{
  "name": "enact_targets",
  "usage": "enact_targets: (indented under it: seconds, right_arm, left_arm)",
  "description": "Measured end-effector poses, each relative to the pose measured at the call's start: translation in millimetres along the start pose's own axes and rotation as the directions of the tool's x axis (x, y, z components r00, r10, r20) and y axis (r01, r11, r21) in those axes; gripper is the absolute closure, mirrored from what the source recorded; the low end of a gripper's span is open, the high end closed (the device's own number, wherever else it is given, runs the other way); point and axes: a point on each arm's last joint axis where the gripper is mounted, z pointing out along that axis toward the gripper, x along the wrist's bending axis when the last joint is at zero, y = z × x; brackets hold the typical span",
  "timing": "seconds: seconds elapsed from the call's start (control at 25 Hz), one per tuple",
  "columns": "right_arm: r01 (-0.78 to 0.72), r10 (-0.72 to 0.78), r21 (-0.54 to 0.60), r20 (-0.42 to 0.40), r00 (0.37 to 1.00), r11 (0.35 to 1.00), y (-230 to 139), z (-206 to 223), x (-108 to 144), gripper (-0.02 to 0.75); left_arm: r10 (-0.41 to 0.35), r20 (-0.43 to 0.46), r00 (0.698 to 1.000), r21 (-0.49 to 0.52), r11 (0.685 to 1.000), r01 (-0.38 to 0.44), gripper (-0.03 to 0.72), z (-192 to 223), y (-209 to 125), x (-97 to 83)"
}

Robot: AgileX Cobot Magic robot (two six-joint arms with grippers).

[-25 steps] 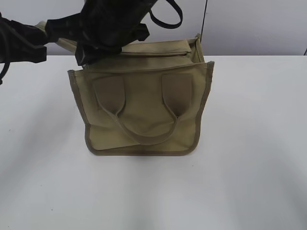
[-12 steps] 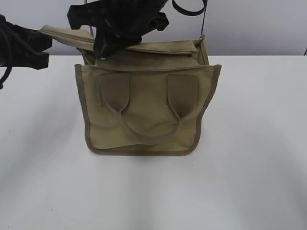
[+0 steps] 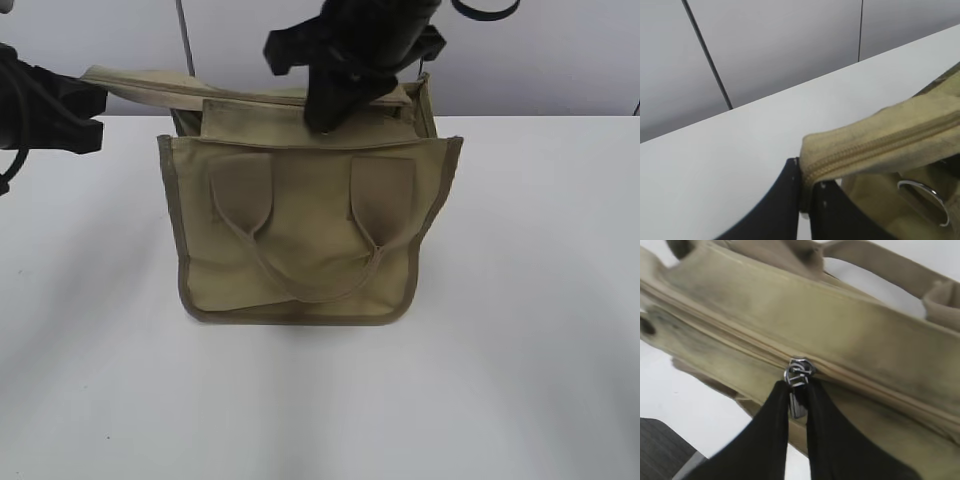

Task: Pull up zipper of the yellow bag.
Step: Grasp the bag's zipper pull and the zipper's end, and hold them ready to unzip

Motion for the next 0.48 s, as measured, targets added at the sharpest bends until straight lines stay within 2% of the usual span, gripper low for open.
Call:
enact_targets:
  seconds: [0.24,0.48]
  right_arm:
    - [-0.022,0.019,0.059,0.042,0.999,0.998,-5,-9,-35,0.68]
    - [-0.004,-0.009,0.094,0.136,0.991,0.996,-8,-14,-56,0.68]
  left_arm:
    - [-0.005,0.001,1.0,0.018,1.0,0.005,0.665,4,-4,0.3]
    - [-0.009,0.002,1.0,0.022,1.0,0.009,0.665,5,-5,0.2]
